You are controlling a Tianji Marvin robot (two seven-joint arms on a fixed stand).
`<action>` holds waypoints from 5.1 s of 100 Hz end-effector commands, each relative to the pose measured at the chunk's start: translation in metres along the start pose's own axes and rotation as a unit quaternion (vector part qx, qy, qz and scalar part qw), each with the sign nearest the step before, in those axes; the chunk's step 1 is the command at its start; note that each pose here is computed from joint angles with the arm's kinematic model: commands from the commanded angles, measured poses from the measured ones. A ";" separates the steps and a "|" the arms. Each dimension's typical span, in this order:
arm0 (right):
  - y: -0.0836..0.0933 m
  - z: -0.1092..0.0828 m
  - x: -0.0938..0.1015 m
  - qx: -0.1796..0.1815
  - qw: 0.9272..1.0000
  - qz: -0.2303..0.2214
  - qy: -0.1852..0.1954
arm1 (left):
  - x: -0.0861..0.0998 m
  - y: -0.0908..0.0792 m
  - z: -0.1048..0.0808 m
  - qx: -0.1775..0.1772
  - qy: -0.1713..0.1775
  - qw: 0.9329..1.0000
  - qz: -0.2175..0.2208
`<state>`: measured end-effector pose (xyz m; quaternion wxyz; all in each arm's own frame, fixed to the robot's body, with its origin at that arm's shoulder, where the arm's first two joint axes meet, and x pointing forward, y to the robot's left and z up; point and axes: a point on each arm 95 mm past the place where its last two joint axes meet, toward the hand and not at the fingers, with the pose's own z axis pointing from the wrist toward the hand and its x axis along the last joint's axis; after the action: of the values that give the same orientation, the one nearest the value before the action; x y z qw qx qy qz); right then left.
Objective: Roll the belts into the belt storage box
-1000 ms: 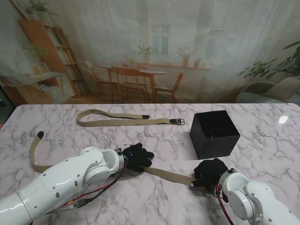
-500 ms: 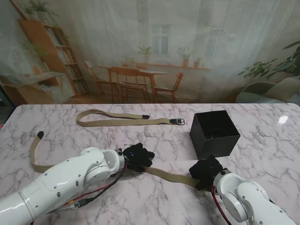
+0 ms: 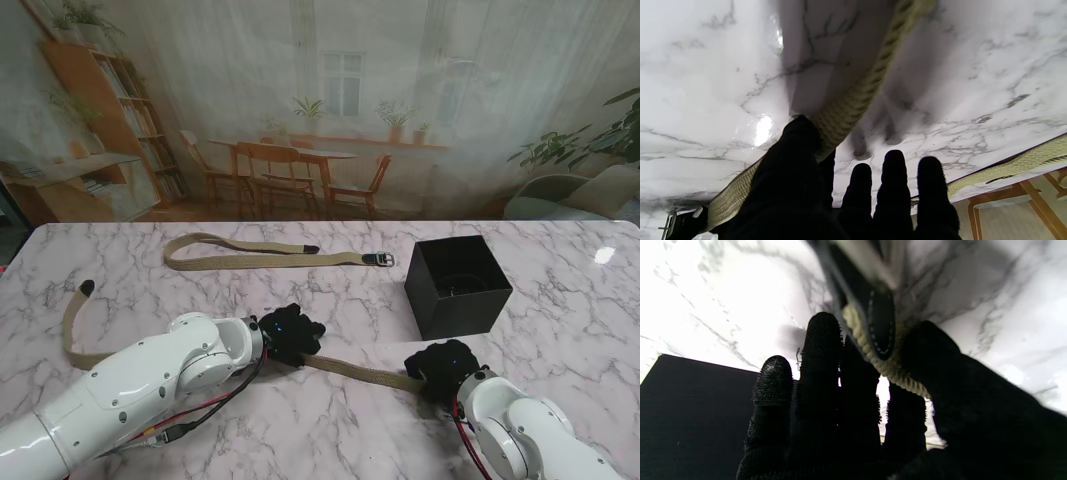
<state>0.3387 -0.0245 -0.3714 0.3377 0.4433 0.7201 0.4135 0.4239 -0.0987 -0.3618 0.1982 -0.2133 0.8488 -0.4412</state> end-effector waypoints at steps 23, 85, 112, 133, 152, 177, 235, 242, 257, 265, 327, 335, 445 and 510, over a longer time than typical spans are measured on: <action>-0.006 -0.005 -0.007 0.000 1.000 0.001 -0.027 | -0.020 0.046 -0.026 -0.088 -0.033 0.995 0.025; -0.012 -0.011 -0.022 0.003 0.998 -0.004 -0.069 | -0.062 0.110 -0.135 -0.171 -0.165 0.968 0.080; -0.013 -0.011 -0.025 0.005 0.997 -0.007 -0.077 | -0.080 0.141 -0.194 -0.203 -0.246 0.942 0.104; -0.013 -0.010 -0.027 0.007 0.997 -0.008 -0.081 | -0.090 0.157 -0.223 -0.211 -0.294 0.926 0.111; -0.013 -0.009 -0.028 0.006 0.997 -0.009 -0.083 | -0.097 0.167 -0.243 -0.219 -0.328 0.911 0.118; -0.013 -0.003 -0.026 -0.003 0.996 -0.002 -0.093 | -0.103 0.176 -0.251 -0.215 -0.355 0.903 0.110; -0.012 -0.001 -0.022 -0.008 0.995 0.003 -0.098 | -0.103 0.127 -0.254 -0.105 -0.368 0.917 0.115; -0.010 -0.001 -0.021 -0.011 0.995 0.004 -0.096 | -0.101 0.115 -0.250 -0.080 -0.367 0.920 0.111; -0.006 0.003 -0.015 -0.020 0.995 0.023 -0.091 | -0.095 0.086 -0.234 -0.017 -0.348 0.932 0.102; -0.005 0.006 -0.010 -0.019 0.996 0.030 -0.087 | -0.090 0.071 -0.222 0.013 -0.335 0.937 0.096; -0.003 0.014 0.009 0.024 0.995 0.058 -0.073 | -0.051 0.028 -0.137 0.105 -0.266 0.958 -0.013; -0.001 0.011 0.007 0.015 0.996 0.054 -0.072 | -0.050 0.030 -0.137 0.109 -0.266 0.958 -0.017; 0.019 -0.045 -0.035 -0.085 0.992 -0.077 0.042 | -0.045 0.038 -0.141 0.131 -0.276 0.952 -0.024; -0.007 -0.025 -0.053 -0.041 0.996 -0.052 0.065 | -0.048 0.040 -0.141 0.130 -0.283 0.950 -0.027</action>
<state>0.3332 -0.0806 -0.3543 0.3292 0.3627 0.7430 0.4562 0.3823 0.0422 -0.3107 0.4479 -0.3197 0.6845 -0.4782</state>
